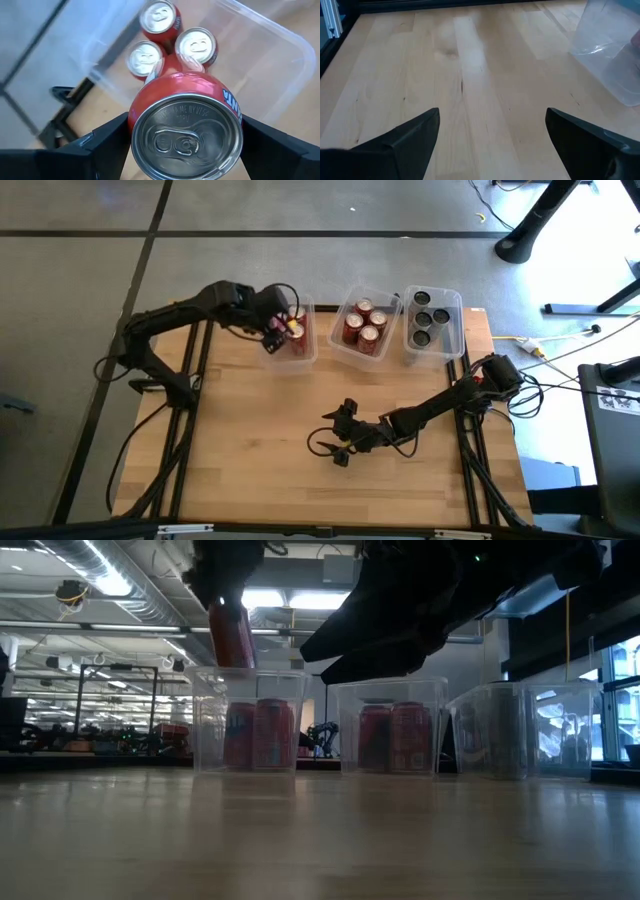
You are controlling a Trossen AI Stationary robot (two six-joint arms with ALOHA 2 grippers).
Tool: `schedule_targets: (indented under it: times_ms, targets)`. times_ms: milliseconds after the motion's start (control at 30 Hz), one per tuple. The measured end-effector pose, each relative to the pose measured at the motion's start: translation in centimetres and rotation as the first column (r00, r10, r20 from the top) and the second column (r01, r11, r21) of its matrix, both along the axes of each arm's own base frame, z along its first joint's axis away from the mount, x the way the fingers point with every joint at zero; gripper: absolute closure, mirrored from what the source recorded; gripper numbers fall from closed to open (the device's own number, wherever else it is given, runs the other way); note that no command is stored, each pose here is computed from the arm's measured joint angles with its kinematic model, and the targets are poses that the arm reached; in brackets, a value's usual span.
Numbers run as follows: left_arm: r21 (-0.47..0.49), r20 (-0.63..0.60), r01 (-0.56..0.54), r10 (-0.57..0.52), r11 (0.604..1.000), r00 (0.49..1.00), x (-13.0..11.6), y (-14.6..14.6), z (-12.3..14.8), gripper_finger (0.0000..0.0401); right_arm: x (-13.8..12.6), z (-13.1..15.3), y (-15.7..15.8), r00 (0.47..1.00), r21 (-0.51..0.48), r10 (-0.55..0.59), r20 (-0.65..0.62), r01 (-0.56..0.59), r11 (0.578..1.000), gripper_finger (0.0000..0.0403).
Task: Sort soda cans
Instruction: Put the orange soda can into the left transparent bin
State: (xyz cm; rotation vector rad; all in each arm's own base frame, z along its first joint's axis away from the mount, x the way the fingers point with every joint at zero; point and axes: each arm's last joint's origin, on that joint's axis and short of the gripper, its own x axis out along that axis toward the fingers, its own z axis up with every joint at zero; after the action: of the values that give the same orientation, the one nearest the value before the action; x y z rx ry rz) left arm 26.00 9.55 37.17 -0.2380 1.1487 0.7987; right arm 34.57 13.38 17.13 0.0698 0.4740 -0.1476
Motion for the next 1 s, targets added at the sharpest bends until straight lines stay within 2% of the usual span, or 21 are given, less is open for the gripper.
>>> schedule_targets:
  times_ms: [133, 367, 500, 833, 1000]
  targets:
    - [-0.051, 0.016, 0.006, -0.005, 0.999, 1.000, 0.2, 1.1, -1.4, 0.0093, 0.0, 0.0, 0.0, 1.000, 0.000, 0.000, 0.000, 0.000, 1.000, 0.0042]
    - [-0.075, -0.074, 0.004, -0.009, 0.997, 0.997, -0.1, 1.7, -3.8, 0.0093, 0.0, 0.0, 0.0, 1.000, 0.000, 0.000, 0.000, 0.000, 1.000, 0.0042]
    - [-0.066, -0.028, 0.010, -0.012, 0.998, 1.000, 0.5, 2.1, -5.0, 0.0093, 0.0, 0.0, 0.0, 1.000, -0.005, -0.009, 0.002, 0.009, 1.000, 0.0042]
    - [-0.095, -0.067, 0.003, -0.009, 0.995, 0.998, 0.5, 3.3, -8.5, 0.0093, 0.0, 0.0, 0.0, 1.000, -0.007, -0.013, 0.003, 0.013, 1.000, 0.0042]
    - [-0.095, -0.033, -0.005, 0.002, 0.995, 0.999, 0.5, 4.1, -10.4, 0.0093, 0.0, 0.0, -0.1, 1.000, -0.009, -0.013, -0.002, 0.013, 1.000, 0.0042]
